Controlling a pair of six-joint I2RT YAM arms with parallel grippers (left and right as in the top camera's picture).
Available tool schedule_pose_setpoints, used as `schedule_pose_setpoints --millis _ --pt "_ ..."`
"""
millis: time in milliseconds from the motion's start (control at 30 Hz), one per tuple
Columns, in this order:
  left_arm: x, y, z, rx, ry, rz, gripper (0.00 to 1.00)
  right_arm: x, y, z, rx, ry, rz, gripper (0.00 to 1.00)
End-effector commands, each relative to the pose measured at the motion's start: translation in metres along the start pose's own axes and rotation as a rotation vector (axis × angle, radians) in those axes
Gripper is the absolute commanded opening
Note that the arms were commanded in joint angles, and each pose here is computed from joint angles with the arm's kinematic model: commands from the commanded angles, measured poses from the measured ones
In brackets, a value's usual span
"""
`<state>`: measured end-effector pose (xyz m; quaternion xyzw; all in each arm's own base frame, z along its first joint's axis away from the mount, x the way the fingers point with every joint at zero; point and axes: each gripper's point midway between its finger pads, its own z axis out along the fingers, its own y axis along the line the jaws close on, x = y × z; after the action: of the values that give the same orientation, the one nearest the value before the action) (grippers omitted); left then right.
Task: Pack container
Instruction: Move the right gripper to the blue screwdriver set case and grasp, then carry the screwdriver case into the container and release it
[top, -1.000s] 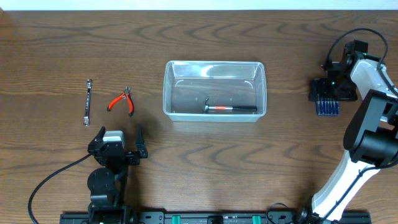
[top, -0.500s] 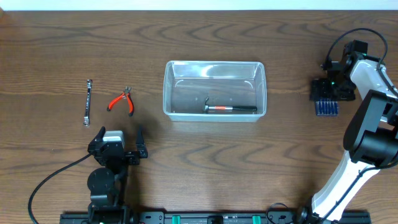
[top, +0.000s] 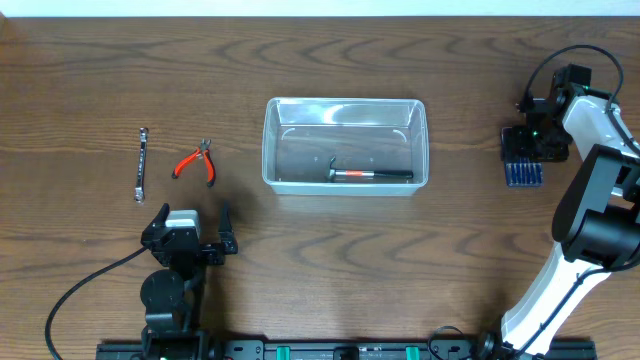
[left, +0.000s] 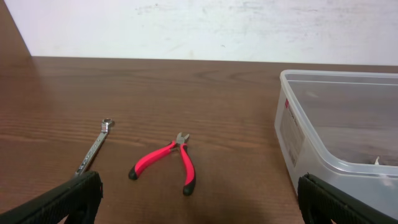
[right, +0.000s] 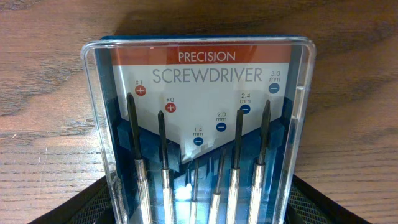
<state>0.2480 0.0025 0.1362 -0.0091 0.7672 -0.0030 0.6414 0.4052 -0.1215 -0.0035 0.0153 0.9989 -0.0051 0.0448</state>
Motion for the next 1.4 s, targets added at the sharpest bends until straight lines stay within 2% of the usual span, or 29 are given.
schedule_pose_setpoints --millis 0,100,233,367,533,600,700,867,933,1133,1367 --pt "0.007 0.000 0.001 -0.001 0.015 -0.006 0.98 0.011 0.003 0.009 -0.011 0.036 0.010 0.39" --pt "0.007 0.000 0.001 -0.001 0.015 -0.006 0.98 0.007 0.006 -0.001 -0.012 0.034 0.015 0.01" --pt "0.007 0.000 0.001 -0.001 0.015 -0.006 0.98 -0.018 0.021 -0.041 -0.032 -0.029 -0.018 0.01" --pt "0.007 0.000 0.001 -0.001 0.015 -0.006 0.98 -0.060 0.053 -0.116 -0.027 -0.195 -0.107 0.01" --pt "0.007 0.000 0.001 -0.001 0.015 -0.005 0.98 -0.095 0.142 -0.211 -0.022 -0.445 -0.408 0.01" --pt "0.007 0.000 0.001 -0.001 0.015 -0.006 0.98 -0.094 0.180 -0.223 -0.027 -0.482 -0.543 0.01" --pt "0.007 0.000 0.001 -0.001 0.015 -0.005 0.98 -0.076 0.251 -0.216 -0.054 -0.471 -0.838 0.01" --pt "0.007 0.000 0.001 -0.001 0.015 -0.005 0.98 -0.040 0.333 -0.185 -0.103 -0.413 -1.190 0.01" --pt "0.007 0.000 0.001 -0.001 0.015 -0.005 0.98 -0.030 0.354 -0.172 -0.114 -0.388 -1.279 0.01" --pt "0.007 0.000 0.001 -0.001 0.015 -0.005 0.98 -0.010 0.383 -0.132 -0.164 -0.304 -1.445 0.01" --pt "0.007 0.000 0.001 -0.002 0.015 -0.005 0.98 -0.006 0.380 -0.094 -0.217 -0.223 -1.466 0.03"
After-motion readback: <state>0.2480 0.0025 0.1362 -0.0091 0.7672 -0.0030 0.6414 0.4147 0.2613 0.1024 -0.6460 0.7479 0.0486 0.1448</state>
